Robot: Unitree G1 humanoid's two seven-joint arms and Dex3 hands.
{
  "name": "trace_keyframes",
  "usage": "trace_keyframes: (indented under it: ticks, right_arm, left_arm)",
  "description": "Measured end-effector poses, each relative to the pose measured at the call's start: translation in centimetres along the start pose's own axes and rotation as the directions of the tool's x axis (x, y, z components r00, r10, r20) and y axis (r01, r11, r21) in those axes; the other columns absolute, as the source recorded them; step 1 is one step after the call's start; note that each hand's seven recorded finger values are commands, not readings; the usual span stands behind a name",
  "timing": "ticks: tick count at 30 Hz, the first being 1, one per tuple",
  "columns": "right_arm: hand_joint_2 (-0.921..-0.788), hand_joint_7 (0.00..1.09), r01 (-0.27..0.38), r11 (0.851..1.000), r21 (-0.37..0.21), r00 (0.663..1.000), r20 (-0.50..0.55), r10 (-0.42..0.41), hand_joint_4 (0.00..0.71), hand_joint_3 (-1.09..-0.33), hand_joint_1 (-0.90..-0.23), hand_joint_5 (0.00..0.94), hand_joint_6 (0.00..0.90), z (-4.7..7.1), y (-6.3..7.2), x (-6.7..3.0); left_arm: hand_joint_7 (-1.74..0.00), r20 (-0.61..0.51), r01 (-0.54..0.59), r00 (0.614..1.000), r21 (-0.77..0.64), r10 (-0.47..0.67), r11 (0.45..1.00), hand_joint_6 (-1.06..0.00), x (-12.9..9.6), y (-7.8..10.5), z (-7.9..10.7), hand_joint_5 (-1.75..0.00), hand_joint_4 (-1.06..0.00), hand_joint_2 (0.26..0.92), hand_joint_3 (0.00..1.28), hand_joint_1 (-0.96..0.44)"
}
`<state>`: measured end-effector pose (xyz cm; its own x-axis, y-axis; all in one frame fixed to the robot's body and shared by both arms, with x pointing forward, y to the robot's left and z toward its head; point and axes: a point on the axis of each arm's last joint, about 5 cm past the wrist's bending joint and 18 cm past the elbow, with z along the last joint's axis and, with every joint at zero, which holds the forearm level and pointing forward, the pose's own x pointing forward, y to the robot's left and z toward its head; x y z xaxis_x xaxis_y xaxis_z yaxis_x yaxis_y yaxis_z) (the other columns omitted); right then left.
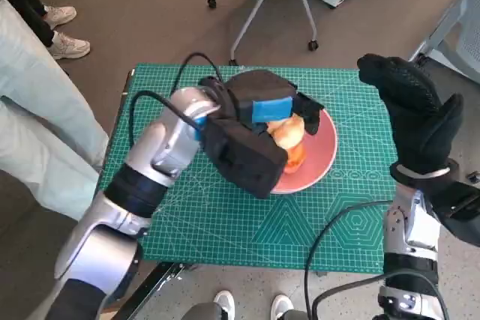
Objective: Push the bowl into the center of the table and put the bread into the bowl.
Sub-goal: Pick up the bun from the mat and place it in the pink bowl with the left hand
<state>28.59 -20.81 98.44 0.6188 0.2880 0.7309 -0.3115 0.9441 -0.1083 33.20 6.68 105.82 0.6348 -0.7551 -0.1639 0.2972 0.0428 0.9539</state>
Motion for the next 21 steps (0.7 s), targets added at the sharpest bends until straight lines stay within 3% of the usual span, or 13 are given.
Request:
trace_keyframes:
  ticks: [2,5,14,19,21]
  right_arm:
    - [-0.921,0.18,0.000,1.000,0.000,1.000,0.000,0.000,0.180,-0.771,-0.690,0.000,0.201,0.0,0.0,0.00]
    - [-0.921,0.18,0.000,1.000,0.000,1.000,0.000,0.000,0.180,-0.770,-0.690,0.000,0.201,0.0,0.0,0.00]
    - [-0.921,0.18,0.000,1.000,0.000,1.000,0.000,0.000,0.180,-0.770,-0.686,0.000,0.202,0.0,0.0,0.00]
    - [-0.921,0.18,0.001,1.000,0.000,1.000,0.000,-0.001,0.180,-0.771,-0.686,0.000,0.202,0.0,0.0,-0.01]
    - [-0.921,0.18,0.000,1.000,0.000,1.000,0.000,0.000,0.179,-0.772,-0.683,0.000,0.202,0.0,0.0,0.00]
  left_arm:
    - [-0.10,-0.023,0.008,1.000,-0.023,-0.009,1.000,-0.43,0.2,-0.2,-0.1,-0.12,-0.36,0.873,0.03,-0.06]
    - [-0.03,-0.049,0.019,0.999,-0.044,-0.021,0.999,-0.40,0.3,-0.5,-0.3,-0.04,-0.29,0.859,0.01,-0.12]
    - [0.00,-0.058,0.012,0.998,-0.049,-0.015,0.999,-0.32,0.1,-1.2,-0.8,0.00,-0.17,0.851,0.00,-0.32]
    - [0.00,-0.054,0.016,0.998,-0.046,-0.019,0.999,-0.29,-0.3,-1.6,-1.2,0.00,-0.15,0.853,0.00,-0.35]
    - [0.00,-0.048,0.019,0.999,-0.065,-0.022,0.998,-0.25,-0.4,-1.6,-1.4,0.00,-0.13,0.853,0.00,-0.45]
